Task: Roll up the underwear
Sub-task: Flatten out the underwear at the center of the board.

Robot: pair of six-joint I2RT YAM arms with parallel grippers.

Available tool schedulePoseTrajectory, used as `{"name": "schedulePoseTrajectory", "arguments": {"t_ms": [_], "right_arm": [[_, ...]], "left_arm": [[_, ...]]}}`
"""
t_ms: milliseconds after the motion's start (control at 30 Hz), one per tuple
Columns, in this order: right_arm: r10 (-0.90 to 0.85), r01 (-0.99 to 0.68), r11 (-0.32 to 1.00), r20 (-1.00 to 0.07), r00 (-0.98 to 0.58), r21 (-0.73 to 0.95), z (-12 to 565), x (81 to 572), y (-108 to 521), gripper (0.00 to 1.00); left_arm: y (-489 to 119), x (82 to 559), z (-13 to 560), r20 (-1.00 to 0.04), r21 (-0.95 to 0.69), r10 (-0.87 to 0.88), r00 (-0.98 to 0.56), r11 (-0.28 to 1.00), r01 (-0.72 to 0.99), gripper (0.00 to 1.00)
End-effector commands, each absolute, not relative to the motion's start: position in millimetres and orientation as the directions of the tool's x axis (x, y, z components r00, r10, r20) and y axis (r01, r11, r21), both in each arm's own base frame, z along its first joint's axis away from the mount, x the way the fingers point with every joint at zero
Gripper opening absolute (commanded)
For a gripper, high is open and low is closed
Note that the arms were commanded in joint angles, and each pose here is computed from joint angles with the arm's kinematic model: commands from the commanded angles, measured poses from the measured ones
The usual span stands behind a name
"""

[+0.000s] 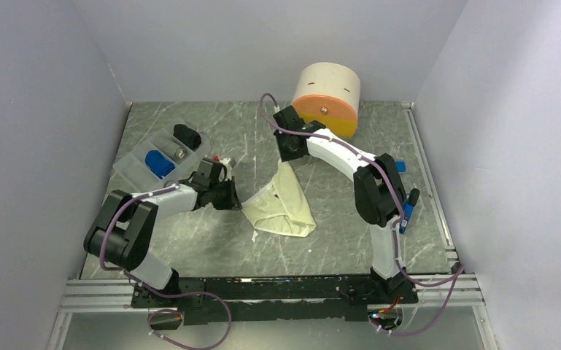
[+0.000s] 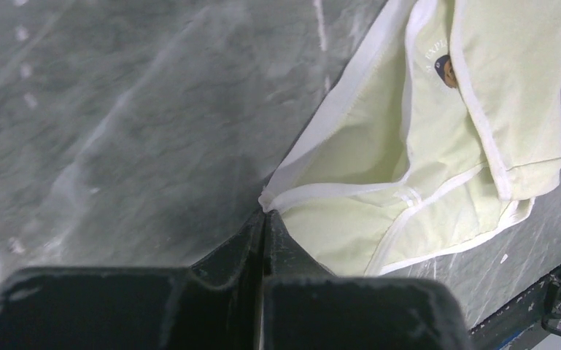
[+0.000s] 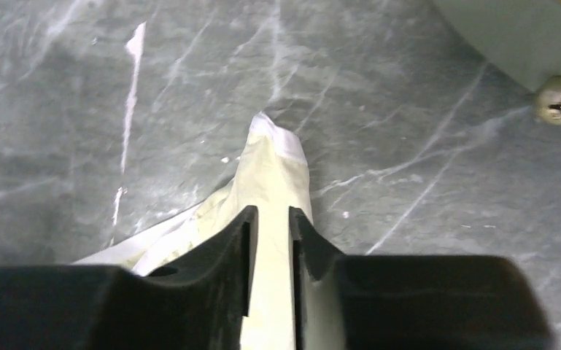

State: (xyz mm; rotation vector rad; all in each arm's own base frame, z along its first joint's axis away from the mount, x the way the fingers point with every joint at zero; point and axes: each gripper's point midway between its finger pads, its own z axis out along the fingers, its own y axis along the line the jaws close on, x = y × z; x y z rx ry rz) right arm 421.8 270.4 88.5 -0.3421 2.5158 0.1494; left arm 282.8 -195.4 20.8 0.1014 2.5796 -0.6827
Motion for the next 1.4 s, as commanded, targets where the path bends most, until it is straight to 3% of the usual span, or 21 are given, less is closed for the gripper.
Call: {"name": "schedulePoseTrajectory", "arguments": {"t_ms": [0, 100, 300, 600, 867, 933, 1233, 1367], "right_arm": [[-0.255, -0.393, 0.909, -0.56, -0.789, 0.141, 92, 392, 308, 0.31], [-0.311, -0.44, 0.89, -0.546, -0.778, 0.12, 78, 375, 328, 0.37], [-0.375, -0.476, 0.877, -0.536, -0.756, 0.058, 61, 366, 350, 0.39], [-0.428, -0.459, 0.885, -0.513, -0.744, -0.072, 40, 369, 355, 0.39], [-0.425, -0.458, 0.885, -0.543, -0.724, -0.082, 53, 365, 353, 0.37], [-0.43, -0.463, 0.882, -0.545, -0.72, -0.084, 52, 366, 352, 0.35], [-0.447, -0.46, 0.88, -0.531, -0.719, -0.118, 47, 372, 349, 0.06], [-0.429, -0.472, 0.878, -0.566, -0.704, -0.079, 67, 372, 353, 0.08]], "left_arm": [[-180, 275, 27, -0.441, -0.467, -0.071, -0.895, 0.87, 0.161, 0.05], [-173, 273, 31, -0.442, -0.482, -0.098, -0.892, 0.864, 0.144, 0.05], [-165, 268, 33, -0.437, -0.491, -0.113, -0.892, 0.861, 0.132, 0.05], [-163, 266, 33, -0.433, -0.487, -0.105, -0.895, 0.863, 0.134, 0.05], [-158, 266, 33, -0.433, -0.477, -0.105, -0.895, 0.869, 0.129, 0.05], [-158, 267, 34, -0.434, -0.478, -0.106, -0.895, 0.869, 0.129, 0.05], [-156, 267, 34, -0.432, -0.474, -0.108, -0.895, 0.871, 0.124, 0.05], [-153, 267, 33, -0.431, -0.472, -0.113, -0.895, 0.874, 0.117, 0.05]]}}
